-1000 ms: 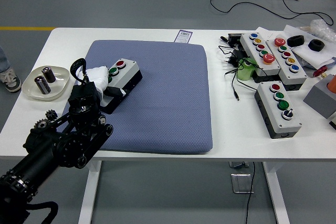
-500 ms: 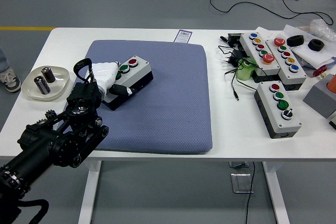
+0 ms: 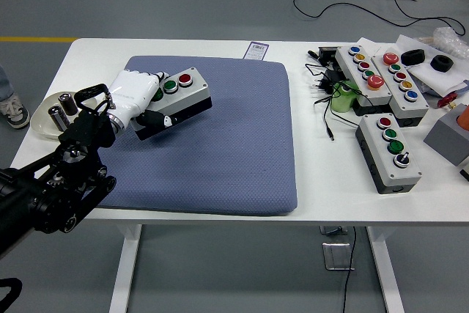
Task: Pick up the button,place it on the desk,press the button,press the button
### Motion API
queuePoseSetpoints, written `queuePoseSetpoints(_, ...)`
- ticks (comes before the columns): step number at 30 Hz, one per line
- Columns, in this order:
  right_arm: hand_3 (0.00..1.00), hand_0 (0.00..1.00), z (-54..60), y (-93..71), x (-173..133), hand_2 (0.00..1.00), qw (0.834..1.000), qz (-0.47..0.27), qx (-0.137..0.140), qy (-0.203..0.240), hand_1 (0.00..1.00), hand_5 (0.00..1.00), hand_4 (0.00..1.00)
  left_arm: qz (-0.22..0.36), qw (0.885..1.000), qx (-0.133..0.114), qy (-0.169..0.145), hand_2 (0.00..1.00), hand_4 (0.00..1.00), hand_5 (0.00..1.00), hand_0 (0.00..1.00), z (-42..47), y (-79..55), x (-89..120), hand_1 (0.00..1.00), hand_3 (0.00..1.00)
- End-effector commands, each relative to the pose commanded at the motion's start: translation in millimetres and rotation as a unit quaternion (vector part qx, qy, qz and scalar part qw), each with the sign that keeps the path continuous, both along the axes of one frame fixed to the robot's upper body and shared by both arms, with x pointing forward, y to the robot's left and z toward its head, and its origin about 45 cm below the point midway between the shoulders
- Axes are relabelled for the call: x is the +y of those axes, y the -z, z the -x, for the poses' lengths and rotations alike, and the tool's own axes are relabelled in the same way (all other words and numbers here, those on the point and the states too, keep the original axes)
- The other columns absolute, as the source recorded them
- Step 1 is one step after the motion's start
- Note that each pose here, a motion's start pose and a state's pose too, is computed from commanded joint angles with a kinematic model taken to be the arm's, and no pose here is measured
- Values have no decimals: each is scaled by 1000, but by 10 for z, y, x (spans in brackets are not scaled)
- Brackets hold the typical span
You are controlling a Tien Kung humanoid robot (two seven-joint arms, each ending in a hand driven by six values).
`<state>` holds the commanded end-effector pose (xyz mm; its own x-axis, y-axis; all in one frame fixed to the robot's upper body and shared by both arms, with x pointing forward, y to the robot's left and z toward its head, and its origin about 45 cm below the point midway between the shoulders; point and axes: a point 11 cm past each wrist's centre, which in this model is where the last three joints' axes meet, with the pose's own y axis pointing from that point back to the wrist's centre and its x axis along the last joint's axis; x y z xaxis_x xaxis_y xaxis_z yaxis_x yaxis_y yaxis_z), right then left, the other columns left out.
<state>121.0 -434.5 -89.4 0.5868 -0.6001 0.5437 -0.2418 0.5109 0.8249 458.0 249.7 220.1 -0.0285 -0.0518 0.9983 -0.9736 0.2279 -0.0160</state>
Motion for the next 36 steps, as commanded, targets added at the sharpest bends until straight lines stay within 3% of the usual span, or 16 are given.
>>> queuePoseSetpoints(3,624,673,1,-1,-3,674,1000,0,0,1,658,173,310,14,999,-15,30,2,790,584,38,47,-62,101,2,273)
queuePoseSetpoints(4,624,673,0,-2,-5,674,1000,0,-1,1,658,173,310,18,999,-13,45,2,818,757,37,65,-71,139,2,264)
queuePoseSetpoints(12,624,673,19,3,-5,674,1000,-1,0,6,658,173,310,20,987,12,158,2,811,785,35,271,-48,194,2,261)
queuePoseSetpoints(16,624,673,37,9,-2,674,1000,-1,1,7,658,173,310,-15,981,13,193,2,802,791,37,359,5,177,2,261)
queuePoseSetpoints(21,624,673,50,16,7,674,1000,-3,2,7,658,173,310,-45,978,15,201,2,802,791,37,384,72,158,2,261)
queuePoseSetpoints(23,624,673,57,21,16,674,1000,-3,3,7,658,173,310,-45,978,4,204,2,792,797,37,396,62,135,2,264)
queuePoseSetpoints(30,624,673,64,24,19,674,1000,-3,5,4,658,173,310,4,979,-52,197,2,791,802,38,383,-206,70,2,281)
queuePoseSetpoints(33,624,673,62,25,23,674,1000,-3,5,3,658,173,310,12,979,-61,194,2,791,802,38,373,-260,54,2,281)
queuePoseSetpoints(34,624,673,60,25,24,674,1000,-3,5,2,658,173,310,13,979,-62,191,99,814,834,41,370,-270,56,77,380)
queuePoseSetpoints(36,624,673,56,24,25,674,1000,-3,5,2,658,173,310,17,981,-66,183,99,814,834,41,368,-295,67,77,380)
